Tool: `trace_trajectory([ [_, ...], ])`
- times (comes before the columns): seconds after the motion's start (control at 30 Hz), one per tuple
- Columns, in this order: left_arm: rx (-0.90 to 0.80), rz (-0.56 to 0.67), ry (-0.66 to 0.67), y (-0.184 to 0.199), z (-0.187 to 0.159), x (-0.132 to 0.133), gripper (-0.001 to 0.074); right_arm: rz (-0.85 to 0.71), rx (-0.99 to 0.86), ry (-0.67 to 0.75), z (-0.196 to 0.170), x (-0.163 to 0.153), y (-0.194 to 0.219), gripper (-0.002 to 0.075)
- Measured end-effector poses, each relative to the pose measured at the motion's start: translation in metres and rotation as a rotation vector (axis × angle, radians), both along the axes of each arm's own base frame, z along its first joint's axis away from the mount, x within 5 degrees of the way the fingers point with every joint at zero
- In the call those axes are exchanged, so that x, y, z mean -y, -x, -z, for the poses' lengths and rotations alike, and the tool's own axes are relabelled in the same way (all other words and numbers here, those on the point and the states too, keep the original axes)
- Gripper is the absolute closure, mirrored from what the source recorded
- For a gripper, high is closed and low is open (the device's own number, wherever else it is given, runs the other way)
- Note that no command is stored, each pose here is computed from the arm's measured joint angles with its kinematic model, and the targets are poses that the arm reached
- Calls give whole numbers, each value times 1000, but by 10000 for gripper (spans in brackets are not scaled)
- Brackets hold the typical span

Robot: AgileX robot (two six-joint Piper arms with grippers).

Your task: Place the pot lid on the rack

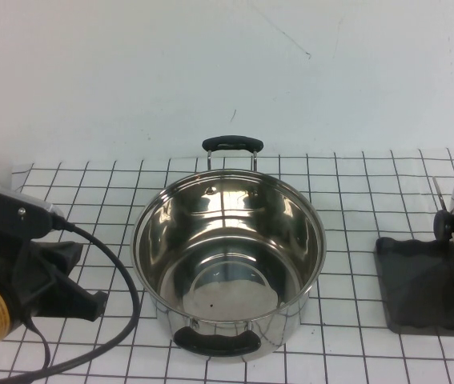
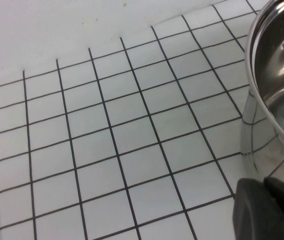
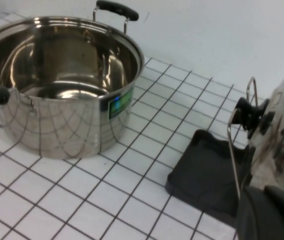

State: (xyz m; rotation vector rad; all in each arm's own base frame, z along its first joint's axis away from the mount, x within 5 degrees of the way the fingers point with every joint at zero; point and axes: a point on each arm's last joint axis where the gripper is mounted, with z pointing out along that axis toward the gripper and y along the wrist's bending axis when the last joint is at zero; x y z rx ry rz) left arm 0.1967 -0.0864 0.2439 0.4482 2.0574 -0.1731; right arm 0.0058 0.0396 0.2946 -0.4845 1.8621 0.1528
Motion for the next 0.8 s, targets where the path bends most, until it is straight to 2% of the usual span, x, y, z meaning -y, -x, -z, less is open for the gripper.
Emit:
trace_trajectory([
  [0.13, 0, 0, 0, 0, 0, 0, 737, 17, -59, 12, 7, 2, 0, 727],
  [0.3, -1, -2, 3, 0, 0, 0, 737, 110, -86, 78, 11, 12, -1, 727],
  [0.47, -2, -4, 6, 0, 0, 0, 737, 170, 84, 196, 0, 20, -8, 727],
  [0.8, -2, -4, 6, 0, 0, 0, 737, 287, 320, 181, 0, 30, -27, 727],
])
